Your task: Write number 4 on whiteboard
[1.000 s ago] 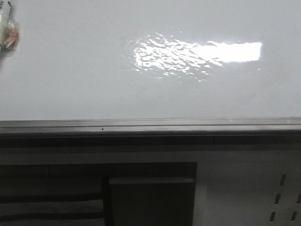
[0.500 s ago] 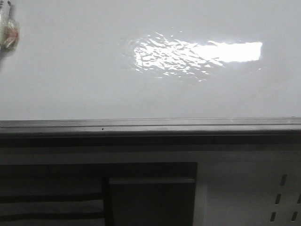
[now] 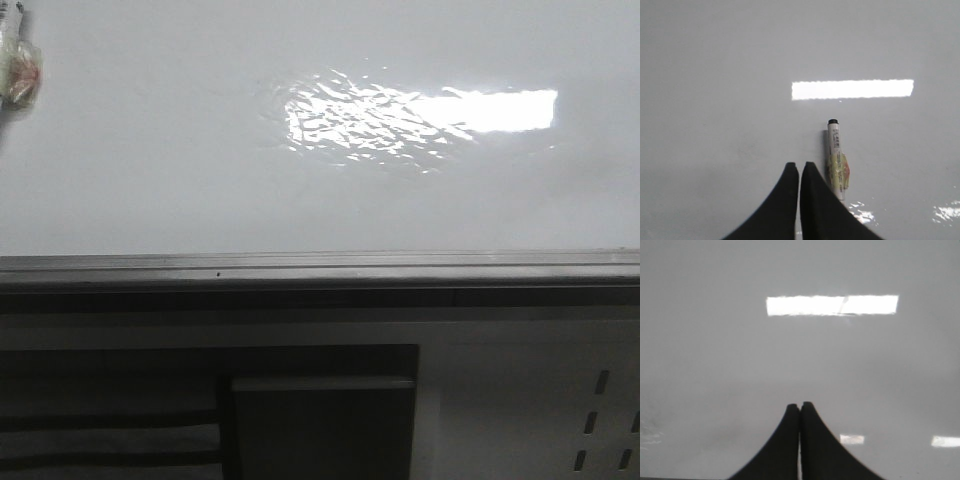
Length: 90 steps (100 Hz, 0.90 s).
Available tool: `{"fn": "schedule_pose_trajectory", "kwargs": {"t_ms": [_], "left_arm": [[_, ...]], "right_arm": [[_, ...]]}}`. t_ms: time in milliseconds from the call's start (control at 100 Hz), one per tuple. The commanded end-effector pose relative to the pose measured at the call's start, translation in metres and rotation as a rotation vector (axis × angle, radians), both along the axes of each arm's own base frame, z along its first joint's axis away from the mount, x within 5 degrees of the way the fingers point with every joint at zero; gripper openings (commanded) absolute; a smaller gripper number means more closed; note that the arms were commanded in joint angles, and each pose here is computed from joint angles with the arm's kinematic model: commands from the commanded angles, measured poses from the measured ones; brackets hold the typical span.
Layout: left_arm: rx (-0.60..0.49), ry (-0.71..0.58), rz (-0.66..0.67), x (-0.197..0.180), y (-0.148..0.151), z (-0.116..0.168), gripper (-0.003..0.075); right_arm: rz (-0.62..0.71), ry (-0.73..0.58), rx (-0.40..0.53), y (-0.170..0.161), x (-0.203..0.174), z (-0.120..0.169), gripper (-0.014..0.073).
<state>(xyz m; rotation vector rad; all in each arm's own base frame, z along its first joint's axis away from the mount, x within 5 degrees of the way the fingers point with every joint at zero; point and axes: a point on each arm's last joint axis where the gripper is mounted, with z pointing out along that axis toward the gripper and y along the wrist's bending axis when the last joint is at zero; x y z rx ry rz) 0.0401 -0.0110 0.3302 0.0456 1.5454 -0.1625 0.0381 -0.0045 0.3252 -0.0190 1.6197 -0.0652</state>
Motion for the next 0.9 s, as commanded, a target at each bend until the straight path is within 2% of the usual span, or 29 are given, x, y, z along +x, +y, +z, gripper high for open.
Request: {"fn": "schedule_pose_trajectory", "kwargs": {"t_ms": [0, 290, 760, 830, 890], "left_arm": [[-0.011, 0.020, -0.015, 0.009, -0.001, 0.021, -0.0020], [-0.010, 0.103, -0.015, 0.031, -0.002, 0.021, -0.0020], [-0.012, 0.106, -0.015, 0.032, -0.002, 0.021, -0.0020], [0.011, 0.099, -0.004, 0.032, -0.001, 0.022, -0.0004], [0.051, 0.096, 0.012, 0.032, 0.001, 0.022, 0.0066]], "right_arm": [[-0.022, -0.029, -0.049, -0.002, 0.006, 0.024, -0.0071], [-0.021, -0.012, -0.050, -0.002, 0.012, 0.027, -0.0071], [-0.022, 0.002, -0.050, -0.002, 0.013, 0.024, -0.0070], [-0.022, 0.008, -0.048, -0.002, 0.013, 0.023, -0.0038], [-0.022, 0.008, -0.048, -0.002, 0.013, 0.023, 0.0048]]}}
